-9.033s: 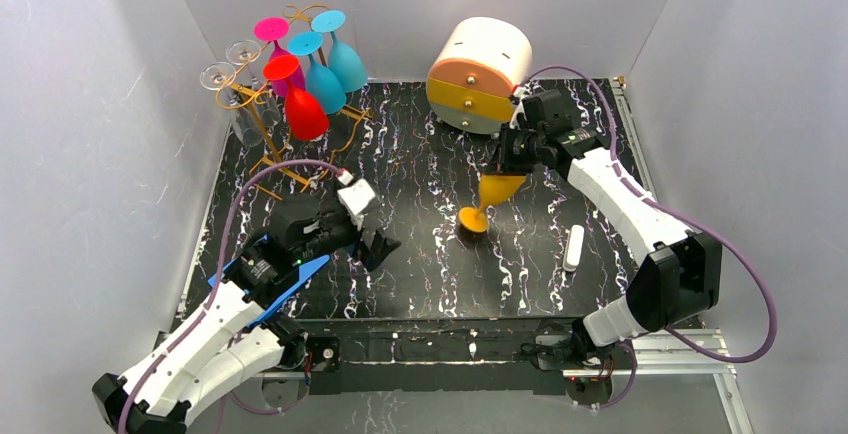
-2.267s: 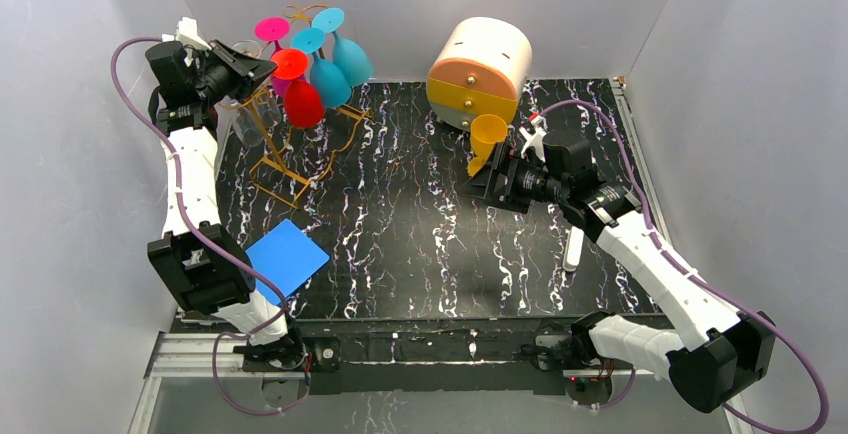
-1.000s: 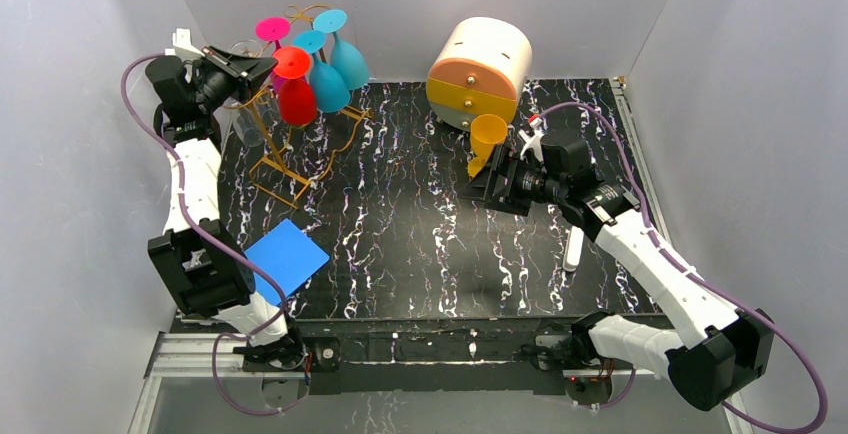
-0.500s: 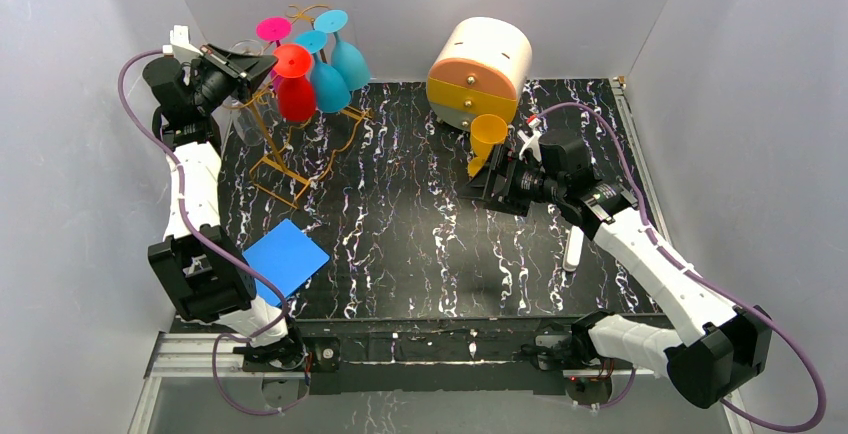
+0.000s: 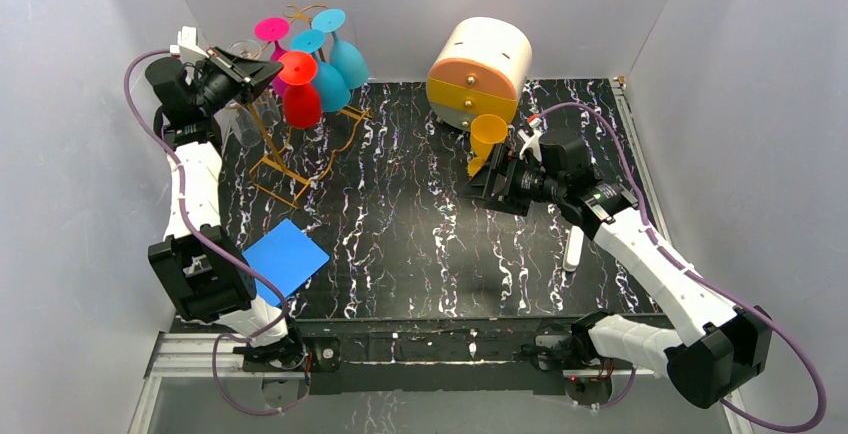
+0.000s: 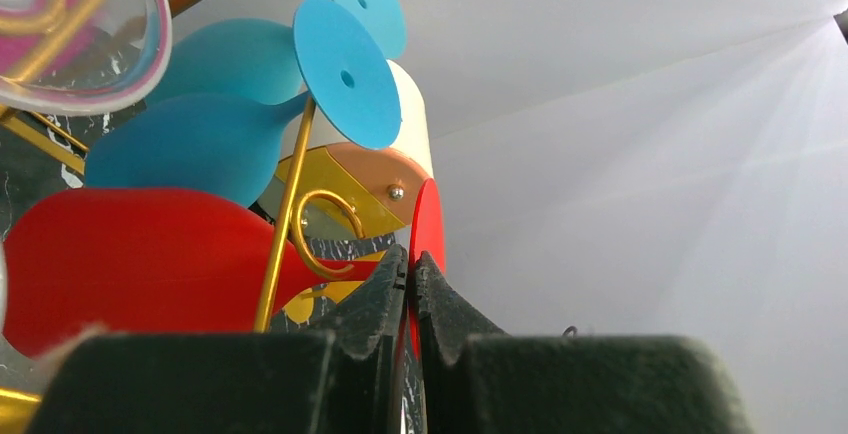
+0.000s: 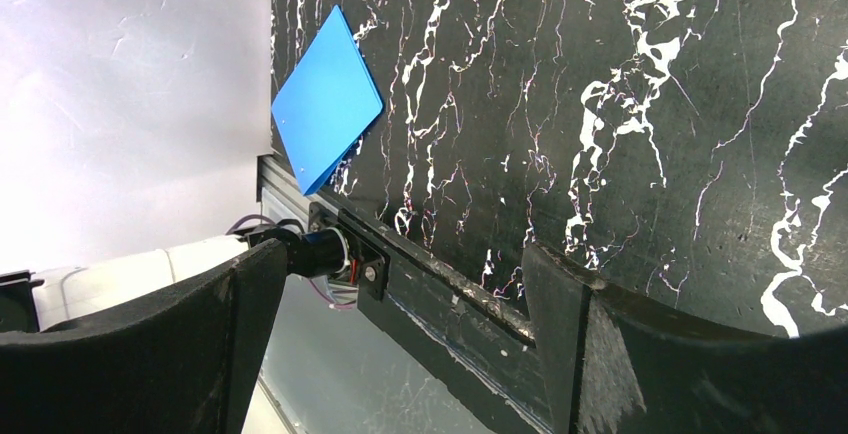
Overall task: Take the wine glass off the wine glass rack
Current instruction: Pick up the wine glass from the wine rack.
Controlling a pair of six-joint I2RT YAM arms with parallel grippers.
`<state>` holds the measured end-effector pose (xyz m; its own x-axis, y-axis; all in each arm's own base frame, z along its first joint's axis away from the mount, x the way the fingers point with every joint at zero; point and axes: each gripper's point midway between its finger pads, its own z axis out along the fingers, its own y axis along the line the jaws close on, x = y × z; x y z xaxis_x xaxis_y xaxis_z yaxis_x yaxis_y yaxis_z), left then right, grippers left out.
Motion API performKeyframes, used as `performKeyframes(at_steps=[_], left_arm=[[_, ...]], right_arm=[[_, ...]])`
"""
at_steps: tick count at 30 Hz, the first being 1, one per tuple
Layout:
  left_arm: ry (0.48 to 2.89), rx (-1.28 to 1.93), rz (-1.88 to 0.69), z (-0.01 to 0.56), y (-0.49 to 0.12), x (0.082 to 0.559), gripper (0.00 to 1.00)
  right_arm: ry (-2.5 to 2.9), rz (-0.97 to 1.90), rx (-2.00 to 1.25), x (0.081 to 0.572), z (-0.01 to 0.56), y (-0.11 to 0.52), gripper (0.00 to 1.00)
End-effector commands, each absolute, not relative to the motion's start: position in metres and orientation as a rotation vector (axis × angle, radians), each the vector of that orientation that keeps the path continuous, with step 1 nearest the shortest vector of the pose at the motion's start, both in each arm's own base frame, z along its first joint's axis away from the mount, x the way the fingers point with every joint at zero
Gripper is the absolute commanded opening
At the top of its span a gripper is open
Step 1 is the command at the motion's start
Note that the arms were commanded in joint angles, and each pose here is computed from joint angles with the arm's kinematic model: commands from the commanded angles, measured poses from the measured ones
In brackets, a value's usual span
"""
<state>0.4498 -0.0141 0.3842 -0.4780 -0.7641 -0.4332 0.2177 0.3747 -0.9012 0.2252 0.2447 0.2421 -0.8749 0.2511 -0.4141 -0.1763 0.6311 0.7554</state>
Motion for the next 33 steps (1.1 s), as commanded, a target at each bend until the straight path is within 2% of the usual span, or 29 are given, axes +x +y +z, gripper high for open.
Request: performKeyframes(at_steps=[1,25,33], left_arm=[[1.657,-0.339,-1.293,0.410,-0.030,0.436,0.00],[1.672,-0.189,-1.211,0.425,-0.050,0.392,0.00],[1.662,-0.015,-1.251,0.424,-0.088,0.360,0.00]], right_arm=[[2.295,1.188,0.049,0.230,0.266,0.246,0.95],[2.299,1.232,0.022,0.231,0.270,0.253,0.95],[2.288,1.260,0.031,0.234,0.267,0.257,0.95]])
